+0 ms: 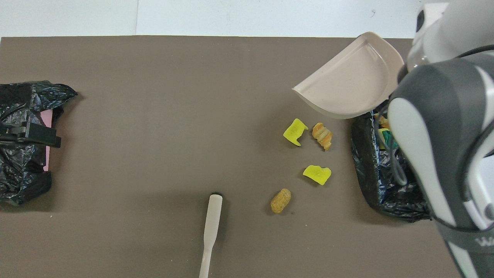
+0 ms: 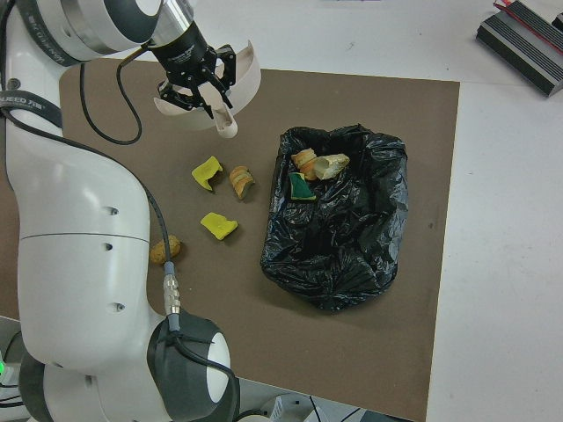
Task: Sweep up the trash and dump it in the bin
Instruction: 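Bring the empty dustpan back to the table center with the right gripper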
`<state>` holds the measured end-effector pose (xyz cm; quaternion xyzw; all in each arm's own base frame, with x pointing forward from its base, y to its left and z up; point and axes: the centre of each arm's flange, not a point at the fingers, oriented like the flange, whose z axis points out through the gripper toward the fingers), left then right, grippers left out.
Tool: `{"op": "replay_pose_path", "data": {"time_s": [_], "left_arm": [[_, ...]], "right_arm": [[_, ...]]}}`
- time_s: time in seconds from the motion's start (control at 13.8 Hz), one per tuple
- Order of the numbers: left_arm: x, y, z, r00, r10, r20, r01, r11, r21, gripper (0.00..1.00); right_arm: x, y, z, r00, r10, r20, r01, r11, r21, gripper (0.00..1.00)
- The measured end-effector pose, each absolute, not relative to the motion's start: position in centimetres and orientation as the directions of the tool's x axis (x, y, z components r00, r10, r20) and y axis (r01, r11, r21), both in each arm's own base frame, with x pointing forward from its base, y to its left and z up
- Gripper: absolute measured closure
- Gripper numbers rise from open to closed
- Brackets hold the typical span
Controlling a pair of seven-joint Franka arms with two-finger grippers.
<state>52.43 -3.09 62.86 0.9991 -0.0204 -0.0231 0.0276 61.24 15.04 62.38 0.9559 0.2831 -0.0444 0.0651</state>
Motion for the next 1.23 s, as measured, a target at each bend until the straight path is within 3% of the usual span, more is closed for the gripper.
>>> {"op": "replay_pose_path", "data": {"time_s": [0.51,1.09,1.23], "left_arm": [[51.7,-4.4,62.4,0.998,-0.065,-0.021,-0.063,-0.996,0.059,0.0],[51.9,-2.5,62.6,0.999,-0.029,-0.015,-0.028,-0.998,0.061,0.0],[51.9,-2.5,62.6,0.999,-0.029,-0.015,-0.028,-0.998,0.061,0.0]], "right_arm": [[59.2,29.5,59.5,0.965,0.254,0.06,0.248,-0.965,0.087,0.67],[58.3,39.9,51.9,0.98,0.09,0.176,0.095,-0.995,-0.024,0.67],[58.3,41.5,50.2,0.982,0.072,0.173,0.091,-0.99,-0.108,0.67]]}}
